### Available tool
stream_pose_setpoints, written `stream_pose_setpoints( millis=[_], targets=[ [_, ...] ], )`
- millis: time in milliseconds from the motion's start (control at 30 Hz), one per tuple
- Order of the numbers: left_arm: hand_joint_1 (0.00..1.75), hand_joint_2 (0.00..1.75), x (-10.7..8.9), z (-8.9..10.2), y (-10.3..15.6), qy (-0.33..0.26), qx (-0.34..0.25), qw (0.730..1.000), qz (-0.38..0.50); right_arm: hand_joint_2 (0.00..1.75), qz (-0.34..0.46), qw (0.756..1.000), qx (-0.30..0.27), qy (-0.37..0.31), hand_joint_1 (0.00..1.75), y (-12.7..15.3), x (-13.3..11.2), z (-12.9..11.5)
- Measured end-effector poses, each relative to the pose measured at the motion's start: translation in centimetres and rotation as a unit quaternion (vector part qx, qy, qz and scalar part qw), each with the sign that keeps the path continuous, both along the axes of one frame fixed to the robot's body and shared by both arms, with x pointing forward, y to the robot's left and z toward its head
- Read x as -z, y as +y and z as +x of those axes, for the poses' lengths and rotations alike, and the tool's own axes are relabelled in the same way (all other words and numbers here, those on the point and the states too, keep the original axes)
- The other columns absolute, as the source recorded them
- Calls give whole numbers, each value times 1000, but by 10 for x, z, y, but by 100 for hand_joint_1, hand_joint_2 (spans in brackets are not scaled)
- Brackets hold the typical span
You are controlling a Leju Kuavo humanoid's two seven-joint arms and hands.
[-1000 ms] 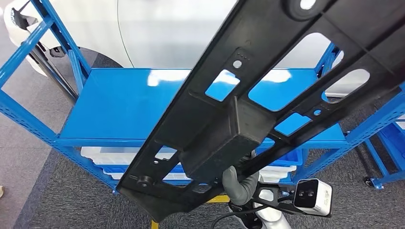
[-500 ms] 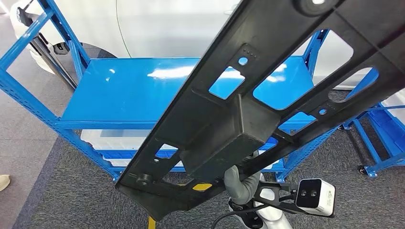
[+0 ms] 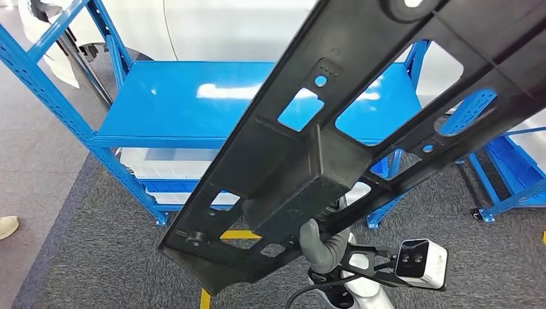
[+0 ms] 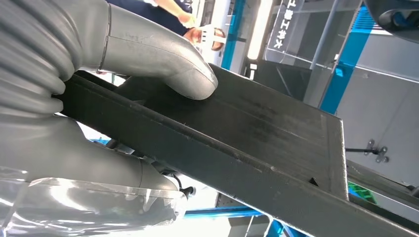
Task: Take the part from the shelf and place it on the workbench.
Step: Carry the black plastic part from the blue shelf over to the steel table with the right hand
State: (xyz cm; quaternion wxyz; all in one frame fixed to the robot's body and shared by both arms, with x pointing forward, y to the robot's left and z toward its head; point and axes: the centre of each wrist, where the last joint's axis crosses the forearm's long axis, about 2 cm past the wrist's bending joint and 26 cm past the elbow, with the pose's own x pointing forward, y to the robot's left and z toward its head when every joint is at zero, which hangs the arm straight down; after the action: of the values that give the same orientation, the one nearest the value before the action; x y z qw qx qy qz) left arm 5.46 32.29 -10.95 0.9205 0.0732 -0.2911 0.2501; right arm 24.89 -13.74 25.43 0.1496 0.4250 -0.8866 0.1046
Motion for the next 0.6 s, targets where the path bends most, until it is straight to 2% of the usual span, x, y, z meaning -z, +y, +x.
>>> stream_pose_setpoints(
  millis=[600],
  targets=[
    [0,0,0,-1,1,1,-4,1000,1,175,1,1000,-13,-6,175,2,-4,3]
  ],
)
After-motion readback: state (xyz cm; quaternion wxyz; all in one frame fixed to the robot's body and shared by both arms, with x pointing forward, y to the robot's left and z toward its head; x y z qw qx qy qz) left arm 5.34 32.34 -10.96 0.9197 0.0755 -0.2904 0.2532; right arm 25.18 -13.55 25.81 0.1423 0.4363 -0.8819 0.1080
